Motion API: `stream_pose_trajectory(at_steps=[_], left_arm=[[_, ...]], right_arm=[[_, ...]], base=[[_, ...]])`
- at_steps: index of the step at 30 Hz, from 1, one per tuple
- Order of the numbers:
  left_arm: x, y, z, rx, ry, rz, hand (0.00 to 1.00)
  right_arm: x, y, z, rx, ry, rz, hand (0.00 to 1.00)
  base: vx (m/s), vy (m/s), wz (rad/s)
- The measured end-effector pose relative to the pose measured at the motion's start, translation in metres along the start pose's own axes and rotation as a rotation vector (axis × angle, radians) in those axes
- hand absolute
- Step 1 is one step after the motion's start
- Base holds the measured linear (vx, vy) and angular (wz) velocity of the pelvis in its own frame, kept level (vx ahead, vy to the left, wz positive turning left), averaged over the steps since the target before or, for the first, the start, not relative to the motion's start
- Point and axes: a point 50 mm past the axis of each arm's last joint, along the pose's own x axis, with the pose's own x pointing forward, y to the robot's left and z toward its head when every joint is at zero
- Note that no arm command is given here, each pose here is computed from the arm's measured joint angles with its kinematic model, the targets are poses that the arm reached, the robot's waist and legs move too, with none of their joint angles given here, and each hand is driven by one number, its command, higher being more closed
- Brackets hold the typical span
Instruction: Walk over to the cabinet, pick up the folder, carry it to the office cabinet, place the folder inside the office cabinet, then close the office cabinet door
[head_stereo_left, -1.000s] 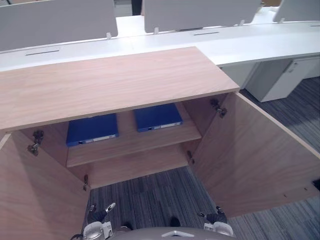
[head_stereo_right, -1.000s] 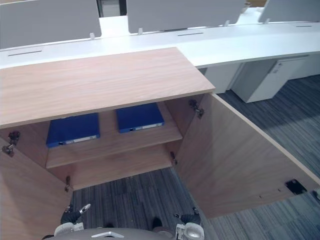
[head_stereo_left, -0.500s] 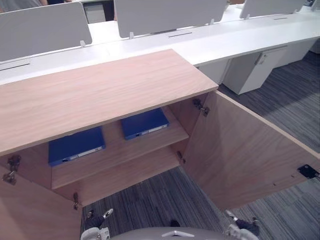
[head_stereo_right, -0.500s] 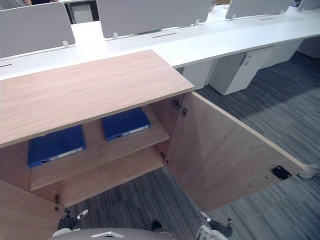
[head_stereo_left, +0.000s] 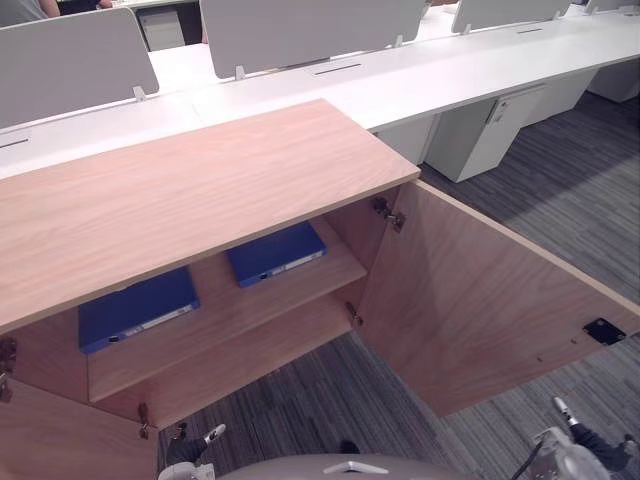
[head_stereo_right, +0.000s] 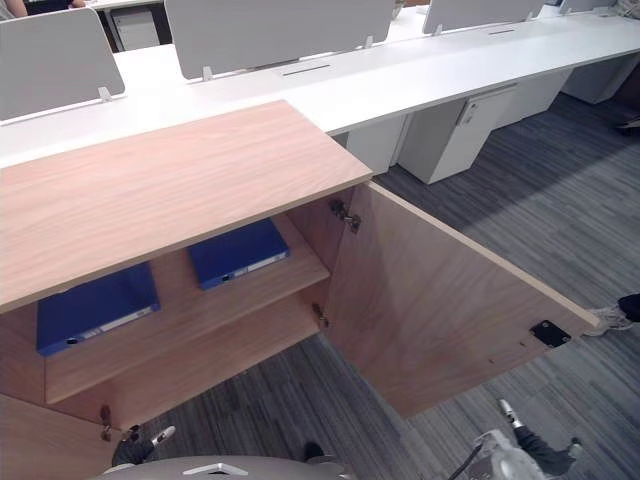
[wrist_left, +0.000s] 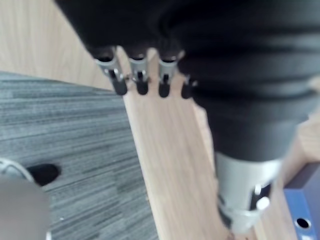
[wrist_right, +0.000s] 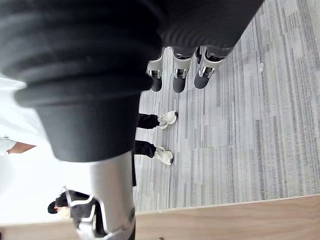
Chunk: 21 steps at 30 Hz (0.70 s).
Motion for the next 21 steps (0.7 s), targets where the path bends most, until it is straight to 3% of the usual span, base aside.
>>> stream_pose_trajectory(at_steps=[11,21], left_arm=[[-0.001,0.005,-0.004,0.047,0.007,-0.038,0.0],[-0.002,0.002,-0.006,0.063,0.01,-0.052,0.0]], right_arm=[[0.03,0.019,0.038,0.018,-0.044,0.067,0.0],[0.035,0.05,0.064,-0.093,-0.119,0.198,0.0]], base=[[0.0,-0.048,0.09],[-0.04,-0.042,0.09]])
